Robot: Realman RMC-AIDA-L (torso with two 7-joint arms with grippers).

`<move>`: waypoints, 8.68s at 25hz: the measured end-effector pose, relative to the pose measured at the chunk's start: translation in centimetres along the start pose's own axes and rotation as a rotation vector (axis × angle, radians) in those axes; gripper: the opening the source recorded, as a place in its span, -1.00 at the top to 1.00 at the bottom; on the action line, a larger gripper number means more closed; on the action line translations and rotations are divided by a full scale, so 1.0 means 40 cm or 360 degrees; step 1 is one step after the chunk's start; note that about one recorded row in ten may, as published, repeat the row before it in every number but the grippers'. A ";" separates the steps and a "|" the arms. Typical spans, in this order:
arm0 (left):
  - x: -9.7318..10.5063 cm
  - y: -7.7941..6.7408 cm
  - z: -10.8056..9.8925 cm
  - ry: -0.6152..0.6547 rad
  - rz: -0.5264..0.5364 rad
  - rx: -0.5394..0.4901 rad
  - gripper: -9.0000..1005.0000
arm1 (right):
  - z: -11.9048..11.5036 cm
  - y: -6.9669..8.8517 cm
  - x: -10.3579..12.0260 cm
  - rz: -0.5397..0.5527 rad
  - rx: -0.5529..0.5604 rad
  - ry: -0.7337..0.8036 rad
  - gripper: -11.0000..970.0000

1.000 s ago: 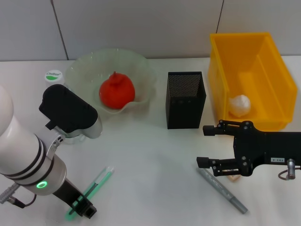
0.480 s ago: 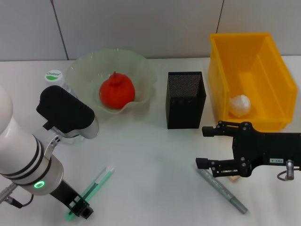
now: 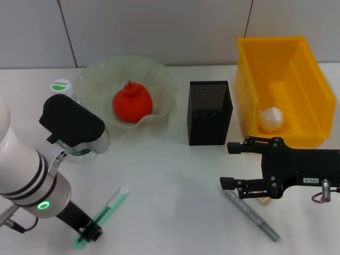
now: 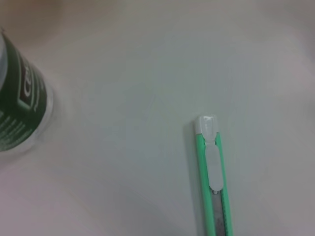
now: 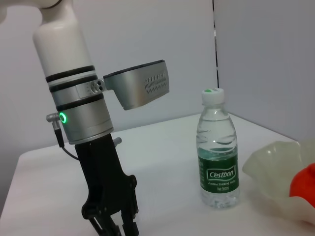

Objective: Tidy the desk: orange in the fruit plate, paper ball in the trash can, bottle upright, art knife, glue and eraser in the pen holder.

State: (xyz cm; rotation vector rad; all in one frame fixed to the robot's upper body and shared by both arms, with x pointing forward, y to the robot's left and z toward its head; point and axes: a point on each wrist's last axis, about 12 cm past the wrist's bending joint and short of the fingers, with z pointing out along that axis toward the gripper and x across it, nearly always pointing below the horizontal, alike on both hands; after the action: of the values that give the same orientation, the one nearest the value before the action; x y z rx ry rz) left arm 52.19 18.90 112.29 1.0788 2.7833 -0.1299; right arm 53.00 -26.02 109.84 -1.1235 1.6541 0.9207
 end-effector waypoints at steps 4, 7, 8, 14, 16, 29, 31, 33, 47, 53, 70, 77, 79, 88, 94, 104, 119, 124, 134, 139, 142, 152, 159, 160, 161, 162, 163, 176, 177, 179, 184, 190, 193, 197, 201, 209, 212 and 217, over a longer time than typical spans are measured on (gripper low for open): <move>-0.004 0.000 -0.002 -0.0004 0.0007 -0.0004 0.22 | 0.000 0.000 0.000 -0.0001 0.0000 0.0000 -0.71; -0.004 0.001 -0.002 -0.0001 0.0006 -0.0010 0.35 | 0.000 -0.001 -0.001 -0.0001 0.0000 0.0000 -0.71; -0.004 0.001 -0.002 -0.0001 0.0006 -0.0010 0.39 | 0.000 -0.001 -0.001 -0.0001 0.0000 0.0000 -0.71; -0.004 0.001 -0.002 0.0002 0.0000 -0.0010 0.46 | 0.002 -0.002 -0.003 -0.0006 -0.0003 -0.0001 -0.71; -0.004 0.001 -0.002 0.0005 -0.0002 -0.0011 0.46 | 0.002 -0.002 -0.004 -0.0007 -0.0004 -0.0001 -0.71; -0.007 -0.005 -0.001 0.0012 -0.0003 -0.0012 0.46 | 0.006 -0.005 -0.009 -0.0015 -0.0009 -0.0003 -0.71; -0.008 -0.004 -0.002 0.0014 -0.0004 -0.0019 0.46 | 0.006 -0.005 -0.009 -0.0014 -0.0010 -0.0003 -0.71; -0.008 -0.004 -0.002 0.0014 -0.0002 -0.0020 0.46 | 0.007 -0.005 -0.008 -0.0013 -0.0011 -0.0003 -0.71; -0.004 0.000 -0.019 -0.0014 -0.0013 -0.0031 0.97 | 0.006 -0.004 -0.005 -0.0002 -0.0006 -0.0005 -0.71; -0.005 -0.003 -0.028 -0.0013 -0.0003 -0.0011 0.96 | 0.005 -0.007 -0.005 0.0006 0.0002 -0.0014 -0.71; -0.006 0.007 -0.014 0.0004 -0.0047 -0.0013 0.03 | 0.007 -0.008 -0.008 0.0001 -0.0003 -0.0015 -0.71; -0.008 0.008 -0.004 0.0013 -0.0044 -0.0014 0.02 | 0.007 -0.008 -0.008 0.0002 -0.0003 -0.0015 -0.71; -0.008 0.008 -0.004 0.0013 -0.0044 -0.0014 0.01 | 0.007 -0.008 -0.007 0.0003 -0.0003 -0.0015 -0.71; -0.010 0.005 -0.002 0.0025 -0.0040 -0.0005 0.12 | 0.007 -0.007 -0.007 0.0006 -0.0002 -0.0015 -0.71; -0.014 0.004 -0.003 0.0023 -0.0032 -0.0007 0.20 | 0.007 -0.007 -0.006 0.0007 -0.0003 -0.0015 -0.71; -0.013 0.000 0.000 0.0037 -0.0029 -0.0006 0.26 | 0.008 -0.007 -0.004 0.0013 -0.0004 -0.0016 -0.71; -0.016 -0.015 0.004 0.0052 0.0019 -0.0031 0.52 | 0.007 -0.006 -0.003 0.0019 -0.0002 -0.0018 -0.70; -0.016 -0.014 -0.018 0.0000 0.0011 -0.0033 0.61 | 0.006 -0.007 -0.003 0.0019 0.0001 -0.0020 -0.70; 0.016 0.020 -0.072 -0.0165 -0.0062 0.0034 0.95 | -0.012 -0.011 -0.008 0.0045 0.0033 -0.0072 -0.70; 0.013 0.014 -0.066 -0.0150 -0.0024 0.0038 0.93 | -0.012 -0.010 -0.008 0.0049 0.0029 -0.0075 -0.70; 0.005 0.006 -0.062 -0.0151 0.0006 0.0034 0.91 | -0.012 -0.009 -0.008 0.0050 0.0023 -0.0076 -0.70; -0.014 -0.019 -0.026 -0.0083 0.0071 0.0038 0.37 | -0.009 -0.007 -0.011 0.0033 0.0003 -0.0074 -0.70; -0.014 -0.015 -0.014 -0.0067 0.0076 0.0034 -0.12 | -0.006 -0.010 -0.016 0.0021 0.0000 -0.0078 -0.70; -0.013 -0.014 -0.011 -0.0059 0.0077 0.0035 -0.16 | -0.006 -0.010 -0.016 0.0021 0.0000 -0.0078 -0.70; -0.012 -0.014 -0.008 -0.0051 0.0077 0.0036 -0.20 | -0.006 -0.010 -0.016 0.0021 0.0000 -0.0078 -0.70; -0.011 -0.015 -0.004 -0.0042 0.0080 0.0038 -0.20 | -0.005 -0.011 -0.017 0.0020 0.0000 -0.0077 -0.70; -0.011 -0.015 -0.002 -0.0037 0.0081 0.0038 -0.19 | -0.004 -0.011 -0.017 0.0019 0.0001 -0.0075 -0.70; -0.012 -0.022 0.003 -0.0021 0.0104 0.0044 -0.12 | -0.004 -0.013 -0.016 0.0019 0.0008 -0.0074 -0.70; -0.012 -0.022 0.003 -0.0019 0.0105 0.0044 -0.06 | -0.003 -0.013 -0.016 0.0019 0.0008 -0.0073 -0.70; -0.012 -0.022 0.002 -0.0016 0.0106 0.0044 0.07 | -0.003 -0.012 -0.016 0.0019 0.0006 -0.0072 -0.70; -0.012 -0.023 0.003 -0.0009 0.0111 0.0042 0.22 | -0.004 -0.012 -0.017 0.0020 0.0004 -0.0076 -0.70; -0.014 -0.027 0.007 0.0006 0.0114 0.0043 0.26 | -0.005 -0.011 -0.016 0.0022 0.0003 -0.0079 -0.70; -0.015 -0.029 0.009 0.0012 0.0116 0.0041 0.26 | -0.004 -0.011 -0.016 0.0022 0.0001 -0.0078 -0.70; -0.017 -0.032 0.009 0.0013 0.0123 0.0041 0.26 | -0.006 -0.011 -0.015 0.0026 0.0006 -0.0080 -0.70; -0.022 -0.034 0.007 0.0008 0.0121 0.0037 0.43 | -0.008 -0.010 -0.013 0.0028 0.0008 -0.0080 -0.70; -0.021 -0.034 -0.015 -0.0033 0.0122 0.0027 0.61 | -0.009 -0.009 -0.012 0.0031 0.0008 -0.0080 -0.70; -0.016 -0.029 -0.034 -0.0078 0.0114 0.0026 0.61 | -0.010 -0.009 -0.012 0.0033 0.0008 -0.0080 -0.70; 0.011 0.006 -0.064 -0.0223 0.0068 0.0128 0.60 | -0.013 -0.009 -0.015 0.0042 0.0015 -0.0100 -0.70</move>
State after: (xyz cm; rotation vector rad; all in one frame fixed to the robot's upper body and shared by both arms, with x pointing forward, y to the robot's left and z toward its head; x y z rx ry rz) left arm 51.76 19.71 114.72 1.1010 2.6493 -0.3023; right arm 53.30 -26.45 110.55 -1.0581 1.6245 0.9546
